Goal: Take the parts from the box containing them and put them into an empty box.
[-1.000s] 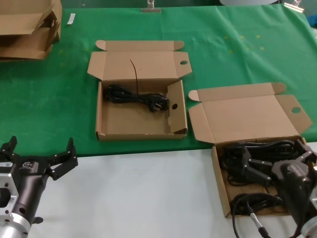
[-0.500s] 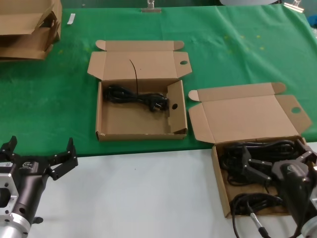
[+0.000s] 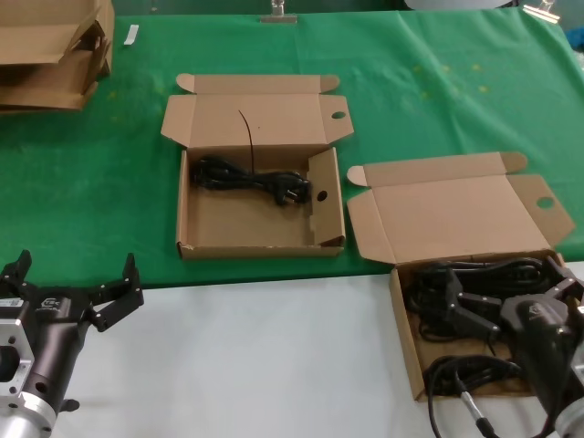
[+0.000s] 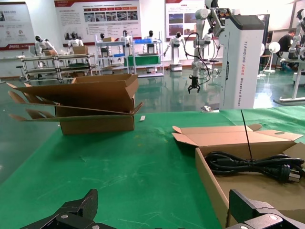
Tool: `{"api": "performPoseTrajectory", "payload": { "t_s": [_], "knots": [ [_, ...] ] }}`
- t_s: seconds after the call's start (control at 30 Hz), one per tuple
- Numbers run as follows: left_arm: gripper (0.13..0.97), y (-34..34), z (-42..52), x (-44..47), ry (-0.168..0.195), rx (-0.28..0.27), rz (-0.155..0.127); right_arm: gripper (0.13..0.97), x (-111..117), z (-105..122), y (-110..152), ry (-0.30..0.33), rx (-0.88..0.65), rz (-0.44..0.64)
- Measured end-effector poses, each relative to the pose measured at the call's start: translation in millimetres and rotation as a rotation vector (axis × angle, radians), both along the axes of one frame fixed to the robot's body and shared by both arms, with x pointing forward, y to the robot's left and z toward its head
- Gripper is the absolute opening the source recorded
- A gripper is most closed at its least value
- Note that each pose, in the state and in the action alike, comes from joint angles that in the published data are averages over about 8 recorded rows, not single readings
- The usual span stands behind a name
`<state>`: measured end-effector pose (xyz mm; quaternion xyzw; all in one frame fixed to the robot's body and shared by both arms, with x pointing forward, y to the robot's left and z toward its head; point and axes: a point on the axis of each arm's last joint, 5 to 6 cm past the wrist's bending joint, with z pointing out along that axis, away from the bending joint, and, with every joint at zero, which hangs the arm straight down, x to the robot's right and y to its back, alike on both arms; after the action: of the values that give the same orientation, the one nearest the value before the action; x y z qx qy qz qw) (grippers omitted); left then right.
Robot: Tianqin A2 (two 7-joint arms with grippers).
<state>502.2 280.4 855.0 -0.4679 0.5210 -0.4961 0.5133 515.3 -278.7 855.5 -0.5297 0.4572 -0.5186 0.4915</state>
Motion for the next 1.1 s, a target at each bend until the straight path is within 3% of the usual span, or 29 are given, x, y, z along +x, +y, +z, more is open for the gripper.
{"api": "performPoseTrajectory", "payload": {
  "t_s": [1.1],
  "knots": [
    [0.966, 0.0, 0.0, 0.0, 0.000, 0.000, 0.000, 0.966, 0.0, 0.0, 0.0, 0.000, 0.000, 0.000]
  ]
}}
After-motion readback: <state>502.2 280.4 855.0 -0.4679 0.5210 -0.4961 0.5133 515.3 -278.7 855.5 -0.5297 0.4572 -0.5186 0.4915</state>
